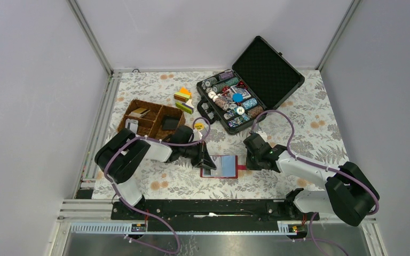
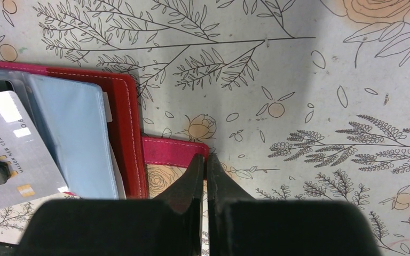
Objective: Put the credit cards into the card holder
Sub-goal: Insert the credit card into the card holder.
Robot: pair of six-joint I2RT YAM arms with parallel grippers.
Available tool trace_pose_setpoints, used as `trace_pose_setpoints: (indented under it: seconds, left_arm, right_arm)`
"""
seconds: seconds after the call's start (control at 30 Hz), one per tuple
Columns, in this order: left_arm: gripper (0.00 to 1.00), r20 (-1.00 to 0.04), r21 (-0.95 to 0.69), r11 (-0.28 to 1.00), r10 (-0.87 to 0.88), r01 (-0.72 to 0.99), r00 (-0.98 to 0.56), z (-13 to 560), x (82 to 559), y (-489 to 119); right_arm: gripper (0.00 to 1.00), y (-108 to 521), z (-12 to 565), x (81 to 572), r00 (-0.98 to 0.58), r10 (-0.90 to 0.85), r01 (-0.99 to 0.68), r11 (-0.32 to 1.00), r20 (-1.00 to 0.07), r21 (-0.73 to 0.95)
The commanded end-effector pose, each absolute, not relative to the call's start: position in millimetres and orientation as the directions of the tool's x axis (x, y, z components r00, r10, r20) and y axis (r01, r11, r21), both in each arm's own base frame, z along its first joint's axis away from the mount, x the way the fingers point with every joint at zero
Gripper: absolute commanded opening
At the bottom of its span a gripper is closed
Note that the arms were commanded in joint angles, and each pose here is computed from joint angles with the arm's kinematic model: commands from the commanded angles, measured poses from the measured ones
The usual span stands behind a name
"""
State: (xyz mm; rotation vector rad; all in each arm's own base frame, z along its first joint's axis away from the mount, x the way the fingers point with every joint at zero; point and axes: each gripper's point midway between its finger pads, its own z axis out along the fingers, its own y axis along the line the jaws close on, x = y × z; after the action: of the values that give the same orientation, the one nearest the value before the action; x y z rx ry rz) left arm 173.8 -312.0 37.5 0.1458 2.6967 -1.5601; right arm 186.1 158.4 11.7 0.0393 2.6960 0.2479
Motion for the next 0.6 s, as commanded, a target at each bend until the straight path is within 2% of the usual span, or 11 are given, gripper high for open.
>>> trace_pose_setpoints:
  seconds: [0.0,0.57]
  left_arm:
    - [0.0,-0.11,-0.885,0.444,0.087,0.138,-0.99,48,182,-321]
    - [0.0,-0.081,-0.883,0.457,0.078,0.108,-0.994,31,185,-323]
  right_arm:
    - [0.0,158,18,198,-0.89,0.065,-0.007,0.988,-0.452,0.156]
    - [0.0,156,18,197,-0.89,0.068,-0.002,0.988,-0.452,0.152]
